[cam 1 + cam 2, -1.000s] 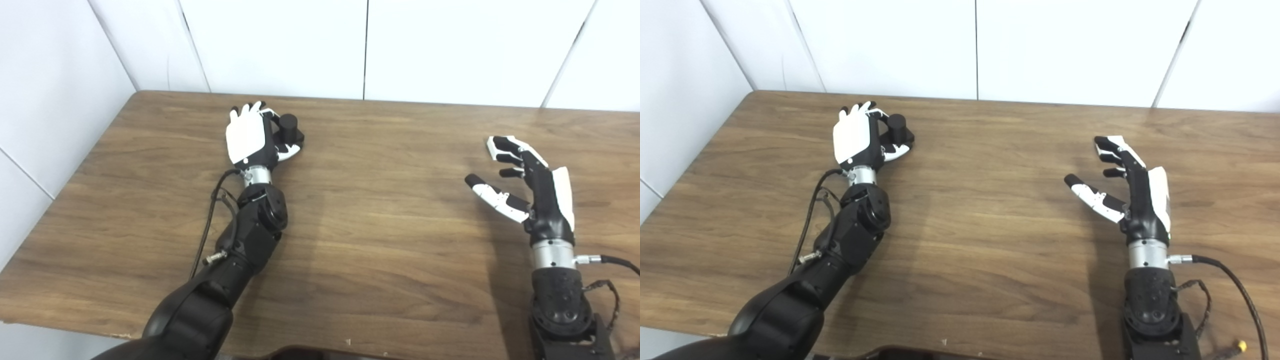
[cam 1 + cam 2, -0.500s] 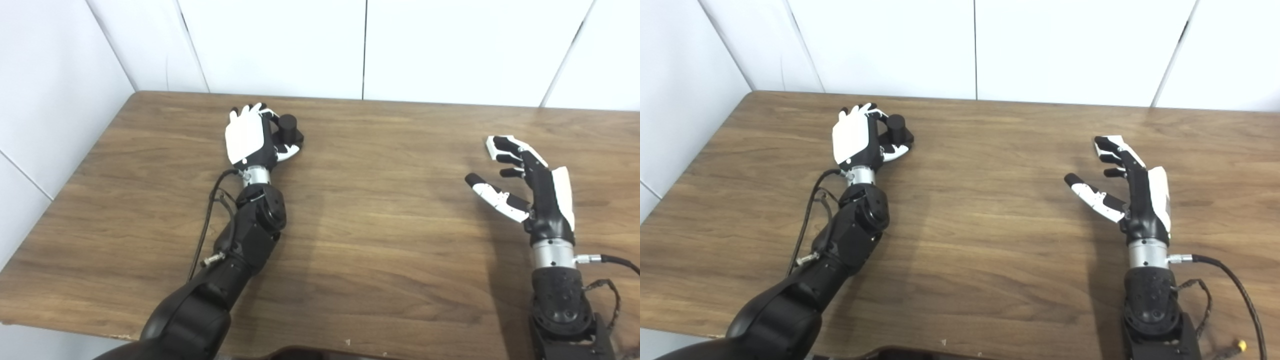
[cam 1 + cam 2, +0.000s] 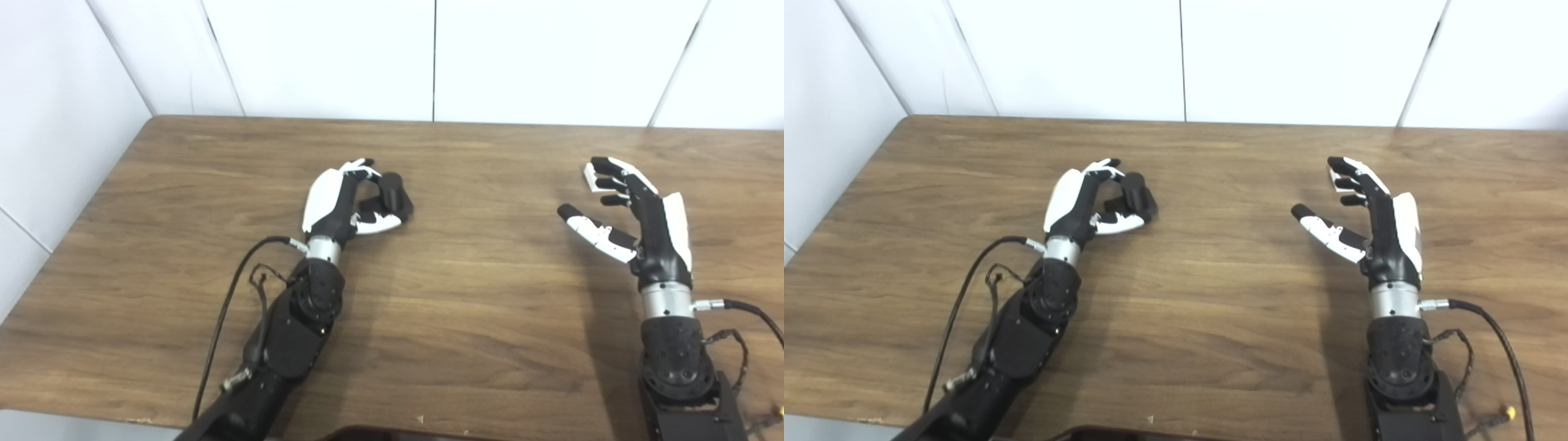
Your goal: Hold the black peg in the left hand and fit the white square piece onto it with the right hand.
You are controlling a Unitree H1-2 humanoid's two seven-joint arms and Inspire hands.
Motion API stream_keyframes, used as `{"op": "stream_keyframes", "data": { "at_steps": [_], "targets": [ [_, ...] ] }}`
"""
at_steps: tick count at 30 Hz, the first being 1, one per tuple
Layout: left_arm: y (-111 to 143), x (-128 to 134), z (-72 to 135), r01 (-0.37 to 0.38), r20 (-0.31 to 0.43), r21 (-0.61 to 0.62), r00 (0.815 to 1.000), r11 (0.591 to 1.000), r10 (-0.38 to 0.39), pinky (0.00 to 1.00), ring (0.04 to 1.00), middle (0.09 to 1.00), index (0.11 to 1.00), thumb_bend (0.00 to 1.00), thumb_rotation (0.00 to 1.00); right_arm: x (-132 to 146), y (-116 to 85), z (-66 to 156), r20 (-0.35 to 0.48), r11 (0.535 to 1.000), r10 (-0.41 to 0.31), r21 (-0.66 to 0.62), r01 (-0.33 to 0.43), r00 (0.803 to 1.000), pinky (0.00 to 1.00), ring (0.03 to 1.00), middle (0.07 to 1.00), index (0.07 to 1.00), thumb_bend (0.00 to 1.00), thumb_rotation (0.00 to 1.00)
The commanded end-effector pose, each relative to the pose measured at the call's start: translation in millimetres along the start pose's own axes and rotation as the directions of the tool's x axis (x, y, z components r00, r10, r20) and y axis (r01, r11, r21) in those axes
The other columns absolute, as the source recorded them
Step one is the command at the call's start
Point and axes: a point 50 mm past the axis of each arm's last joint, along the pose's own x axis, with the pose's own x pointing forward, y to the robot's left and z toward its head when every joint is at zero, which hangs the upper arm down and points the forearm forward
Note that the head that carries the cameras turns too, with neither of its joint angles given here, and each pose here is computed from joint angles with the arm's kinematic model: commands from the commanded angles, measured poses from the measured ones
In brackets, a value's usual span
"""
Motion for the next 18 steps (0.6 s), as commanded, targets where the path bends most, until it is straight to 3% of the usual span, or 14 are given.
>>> {"op": "stream_keyframes", "data": {
  "at_steps": [1, 11, 18],
  "targets": [
    [-5, -8, 5, 0.062, 0.018, -0.036, 0.998, 0.997, -0.061, 0.85, 0.952, 0.905, 0.491, 0.52, 0.08, 13, -9, 18, 0.071, 0.999, -0.036, 0.005, 0.036, 0.997, 0.67, 0.765, 0.799, 0.782, 0.60, 0.41],
    [-24, -41, 15, 0.158, 0.049, -0.119, 0.987, 0.980, -0.153, 0.92, 0.988, 0.932, 0.492, 0.52, 0.08, 14, -8, 19, 0.080, 0.999, -0.037, 0.005, 0.037, 0.996, 0.66, 0.760, 0.793, 0.777, 0.60, 0.40],
    [-45, -59, 19, 0.186, 0.038, -0.118, 0.982, 0.975, -0.183, 0.92, 0.986, 0.930, 0.491, 0.52, 0.08, 15, -7, 19, 0.076, 0.999, -0.039, 0.005, 0.039, 0.996, 0.65, 0.756, 0.791, 0.773, 0.61, 0.40]
  ]
}}
